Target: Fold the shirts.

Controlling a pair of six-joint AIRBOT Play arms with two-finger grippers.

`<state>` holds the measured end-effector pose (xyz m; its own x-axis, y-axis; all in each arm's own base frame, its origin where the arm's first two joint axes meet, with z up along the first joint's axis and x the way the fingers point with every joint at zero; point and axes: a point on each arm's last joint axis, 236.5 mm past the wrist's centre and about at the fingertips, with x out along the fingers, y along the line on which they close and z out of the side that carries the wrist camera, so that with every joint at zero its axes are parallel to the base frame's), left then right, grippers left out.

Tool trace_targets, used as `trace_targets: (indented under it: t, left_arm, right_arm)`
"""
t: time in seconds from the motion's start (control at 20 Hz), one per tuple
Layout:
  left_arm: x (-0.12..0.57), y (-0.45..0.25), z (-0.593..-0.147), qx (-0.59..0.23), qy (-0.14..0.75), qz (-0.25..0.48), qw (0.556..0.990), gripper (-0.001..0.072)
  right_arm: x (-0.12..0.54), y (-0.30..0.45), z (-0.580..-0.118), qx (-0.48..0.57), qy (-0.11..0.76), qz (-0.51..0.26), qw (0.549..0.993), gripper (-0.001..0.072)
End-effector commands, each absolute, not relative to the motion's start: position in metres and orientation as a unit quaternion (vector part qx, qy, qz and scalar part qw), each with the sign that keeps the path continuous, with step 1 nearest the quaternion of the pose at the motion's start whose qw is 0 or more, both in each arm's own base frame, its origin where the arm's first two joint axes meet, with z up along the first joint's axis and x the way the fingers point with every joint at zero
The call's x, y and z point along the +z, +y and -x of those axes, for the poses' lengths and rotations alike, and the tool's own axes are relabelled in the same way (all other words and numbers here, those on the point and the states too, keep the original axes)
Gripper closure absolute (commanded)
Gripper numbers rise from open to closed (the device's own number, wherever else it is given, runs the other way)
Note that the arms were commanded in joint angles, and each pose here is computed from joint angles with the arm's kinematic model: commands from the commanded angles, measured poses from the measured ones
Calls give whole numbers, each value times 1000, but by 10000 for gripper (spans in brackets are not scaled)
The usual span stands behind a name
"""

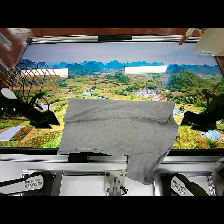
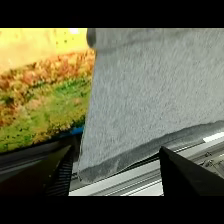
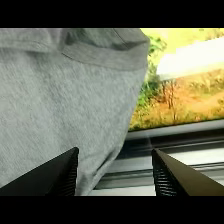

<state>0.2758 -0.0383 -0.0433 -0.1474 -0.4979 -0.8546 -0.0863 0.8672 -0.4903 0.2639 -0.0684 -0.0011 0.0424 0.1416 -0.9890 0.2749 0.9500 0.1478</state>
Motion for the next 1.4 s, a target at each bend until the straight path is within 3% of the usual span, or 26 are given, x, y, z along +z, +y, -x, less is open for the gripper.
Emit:
trace_targets:
  t: [0.0,0.5,0.6,1.35]
  left_arm:
    - [-68,-49,-224,-166,753,206,603,101]
    - [-77,-53,-204,-170,763,210,587,98]
    - [-81,-54,-197,-172,767,212,580,23]
    - [-111,-65,-171,-160,770,245,567,33]
  right_arm:
    - [-4,-70,-237,-56,679,-190,707,146]
    - [-7,-52,-237,-20,679,-206,704,143]
    - [-7,-52,-239,-19,677,-207,706,143]
    - [-6,-51,-243,-16,670,-210,712,143]
